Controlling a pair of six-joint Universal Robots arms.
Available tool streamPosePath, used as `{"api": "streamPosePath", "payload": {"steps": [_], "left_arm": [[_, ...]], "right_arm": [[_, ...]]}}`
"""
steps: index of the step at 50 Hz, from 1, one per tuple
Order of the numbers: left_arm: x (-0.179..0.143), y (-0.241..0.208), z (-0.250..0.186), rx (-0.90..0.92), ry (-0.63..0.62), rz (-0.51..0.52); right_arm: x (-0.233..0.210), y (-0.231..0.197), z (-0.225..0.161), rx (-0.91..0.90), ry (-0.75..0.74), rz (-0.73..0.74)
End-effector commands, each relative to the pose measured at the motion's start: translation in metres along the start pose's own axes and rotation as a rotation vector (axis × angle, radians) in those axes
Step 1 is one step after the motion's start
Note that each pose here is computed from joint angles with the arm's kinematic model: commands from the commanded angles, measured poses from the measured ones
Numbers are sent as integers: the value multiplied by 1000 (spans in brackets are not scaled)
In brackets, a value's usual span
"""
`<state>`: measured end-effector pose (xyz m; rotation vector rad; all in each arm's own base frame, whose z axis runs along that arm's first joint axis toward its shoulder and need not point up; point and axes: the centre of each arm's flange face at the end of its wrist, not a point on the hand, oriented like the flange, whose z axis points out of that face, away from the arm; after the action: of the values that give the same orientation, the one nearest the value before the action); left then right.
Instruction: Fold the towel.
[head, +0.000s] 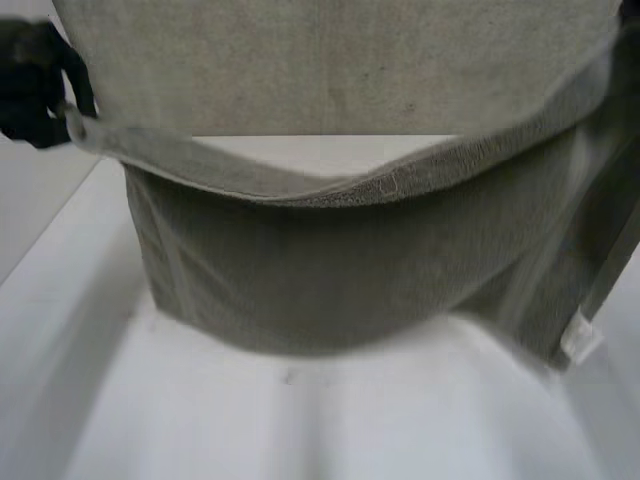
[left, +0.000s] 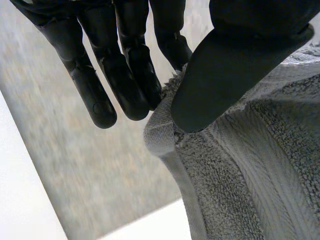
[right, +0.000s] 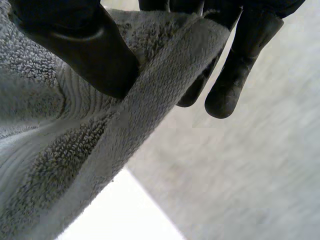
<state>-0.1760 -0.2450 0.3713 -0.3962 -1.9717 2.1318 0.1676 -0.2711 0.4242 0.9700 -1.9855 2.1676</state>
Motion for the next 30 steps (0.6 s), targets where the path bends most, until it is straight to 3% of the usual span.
{"api": "streamPosePath", "payload": {"steps": [1,6,12,15,17,20,22,26,30], "left_arm": [[-8,64,34,-227,7,-27],[4,90,66,-298,59,15],[21,79,97,-221,84,43],[18,54,119,-109,52,57],[13,15,135,56,14,55],[10,-5,140,151,-2,33],[3,-33,144,286,-16,-44],[-6,-41,146,335,-23,-110],[-9,-25,148,281,-25,-146]], "right_arm": [[-15,60,37,-217,-122,-20],[-31,84,69,-256,-173,-25],[-45,65,101,-150,-141,-24],[-35,34,123,14,-9,3],[-9,-4,132,237,157,73],[3,-22,130,341,218,106],[13,-37,126,432,257,139],[10,-39,121,410,224,132],[-10,-13,123,271,107,131]]}}
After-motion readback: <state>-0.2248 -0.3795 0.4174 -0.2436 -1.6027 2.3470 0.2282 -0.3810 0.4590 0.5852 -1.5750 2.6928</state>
